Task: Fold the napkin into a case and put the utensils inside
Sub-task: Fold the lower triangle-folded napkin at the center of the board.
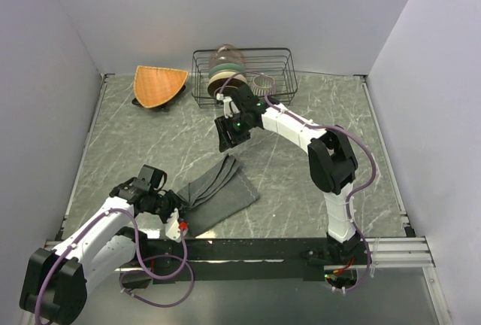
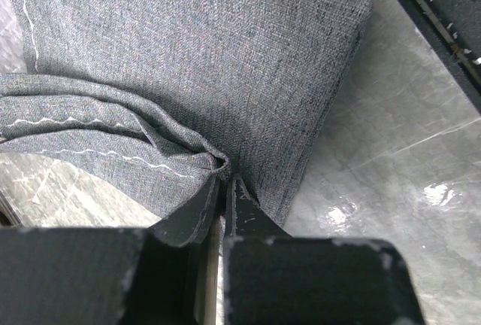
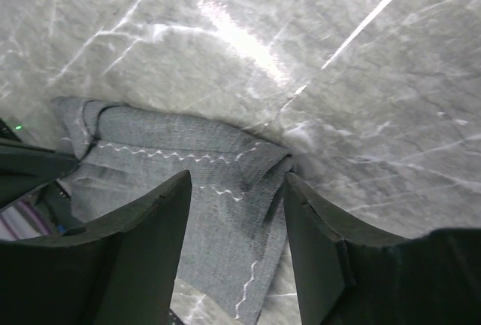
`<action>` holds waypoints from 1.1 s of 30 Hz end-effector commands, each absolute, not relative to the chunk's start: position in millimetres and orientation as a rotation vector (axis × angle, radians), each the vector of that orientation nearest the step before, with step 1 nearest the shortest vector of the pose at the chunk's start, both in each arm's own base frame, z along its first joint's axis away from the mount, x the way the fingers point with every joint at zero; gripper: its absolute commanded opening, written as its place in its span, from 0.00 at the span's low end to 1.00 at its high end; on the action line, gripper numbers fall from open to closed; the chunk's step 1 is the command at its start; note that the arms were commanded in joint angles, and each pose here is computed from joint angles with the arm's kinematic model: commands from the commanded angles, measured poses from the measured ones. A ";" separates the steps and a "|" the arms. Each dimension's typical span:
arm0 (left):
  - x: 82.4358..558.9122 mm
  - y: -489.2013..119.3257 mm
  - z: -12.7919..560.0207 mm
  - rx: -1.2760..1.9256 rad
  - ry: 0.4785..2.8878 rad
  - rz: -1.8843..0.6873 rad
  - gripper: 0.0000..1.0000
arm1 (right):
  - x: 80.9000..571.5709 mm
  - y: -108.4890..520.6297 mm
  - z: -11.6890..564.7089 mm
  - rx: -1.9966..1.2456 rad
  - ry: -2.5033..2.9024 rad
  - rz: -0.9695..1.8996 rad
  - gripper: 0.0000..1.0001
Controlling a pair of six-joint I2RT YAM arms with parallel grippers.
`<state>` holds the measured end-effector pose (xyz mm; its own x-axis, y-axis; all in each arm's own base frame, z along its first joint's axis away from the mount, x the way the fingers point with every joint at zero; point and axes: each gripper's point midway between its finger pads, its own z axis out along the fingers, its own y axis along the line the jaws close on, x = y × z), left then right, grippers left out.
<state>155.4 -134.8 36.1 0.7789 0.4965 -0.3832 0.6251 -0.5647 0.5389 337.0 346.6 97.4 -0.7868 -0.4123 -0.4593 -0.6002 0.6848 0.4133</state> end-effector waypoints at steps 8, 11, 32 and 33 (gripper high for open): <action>145.1 -149.6 47.0 2.324 0.494 -0.219 0.02 | 318.5 347.2 99.8 -0.783 2.610 0.892 0.60; 143.8 -149.5 46.1 2.325 0.490 -0.221 0.02 | 318.3 350.5 101.2 -0.784 2.605 0.912 0.57; 142.6 -149.1 46.0 2.322 0.502 -0.227 0.01 | 322.2 348.1 76.3 -0.774 2.665 0.861 0.43; 143.0 -149.2 46.4 2.321 0.499 -0.223 0.01 | 321.7 348.3 74.2 -0.775 2.670 0.858 0.38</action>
<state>152.5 -134.9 36.8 0.7774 0.4932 -0.3905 0.6274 -0.5638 0.5370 318.8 346.9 79.2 -0.8292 -0.4163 -0.3730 -0.5564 0.6782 0.4800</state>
